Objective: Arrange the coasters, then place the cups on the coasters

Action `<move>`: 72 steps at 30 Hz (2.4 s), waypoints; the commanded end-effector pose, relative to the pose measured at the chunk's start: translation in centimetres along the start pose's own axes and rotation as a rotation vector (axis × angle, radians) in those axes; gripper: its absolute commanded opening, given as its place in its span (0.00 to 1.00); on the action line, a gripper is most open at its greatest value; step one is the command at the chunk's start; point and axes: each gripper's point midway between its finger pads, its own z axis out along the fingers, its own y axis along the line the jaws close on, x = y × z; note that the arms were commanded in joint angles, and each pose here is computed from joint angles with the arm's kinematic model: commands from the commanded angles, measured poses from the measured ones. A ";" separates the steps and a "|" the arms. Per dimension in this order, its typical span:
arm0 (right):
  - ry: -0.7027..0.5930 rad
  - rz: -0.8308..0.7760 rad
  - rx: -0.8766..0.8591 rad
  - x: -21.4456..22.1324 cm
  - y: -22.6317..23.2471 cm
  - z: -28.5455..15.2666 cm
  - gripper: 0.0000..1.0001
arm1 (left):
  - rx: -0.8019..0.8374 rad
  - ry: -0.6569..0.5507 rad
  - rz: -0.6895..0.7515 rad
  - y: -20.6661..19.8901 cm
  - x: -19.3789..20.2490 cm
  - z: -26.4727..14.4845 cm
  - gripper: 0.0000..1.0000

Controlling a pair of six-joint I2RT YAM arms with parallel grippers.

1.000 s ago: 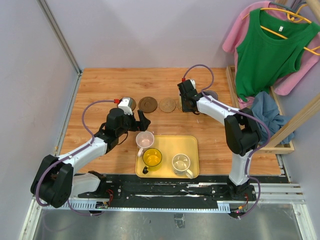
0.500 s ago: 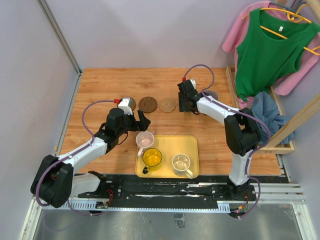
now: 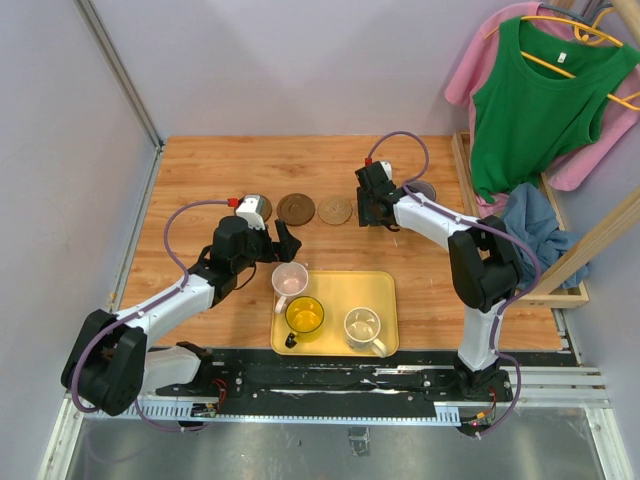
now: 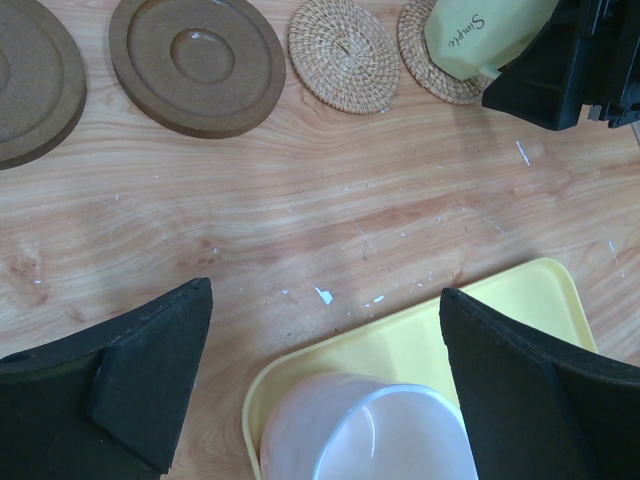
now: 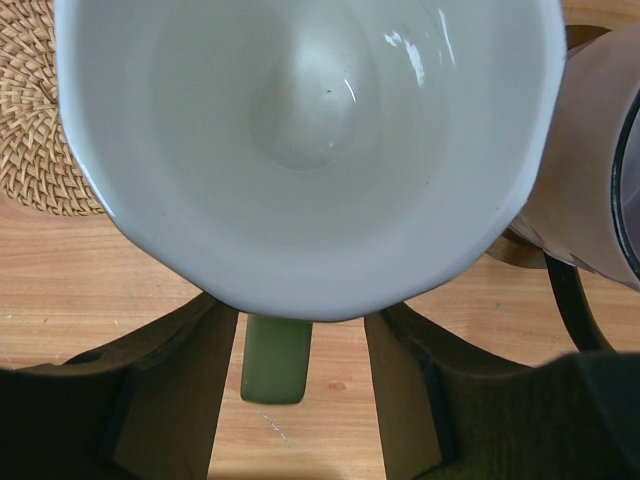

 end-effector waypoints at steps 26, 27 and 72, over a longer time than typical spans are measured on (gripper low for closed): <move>-0.040 0.023 0.083 -0.9 -2.6 -1.3 0.45 | 0.044 -0.043 0.002 -1.3 -1.4 0.1 1.00; -0.039 0.022 0.083 -0.9 -2.6 -1.3 0.45 | 0.043 -0.043 0.001 -1.2 -1.5 0.1 1.00; -0.040 -0.157 -0.423 15.4 -1.0 -22.1 0.99 | 0.011 -0.078 0.029 -0.9 -2.3 -2.4 1.00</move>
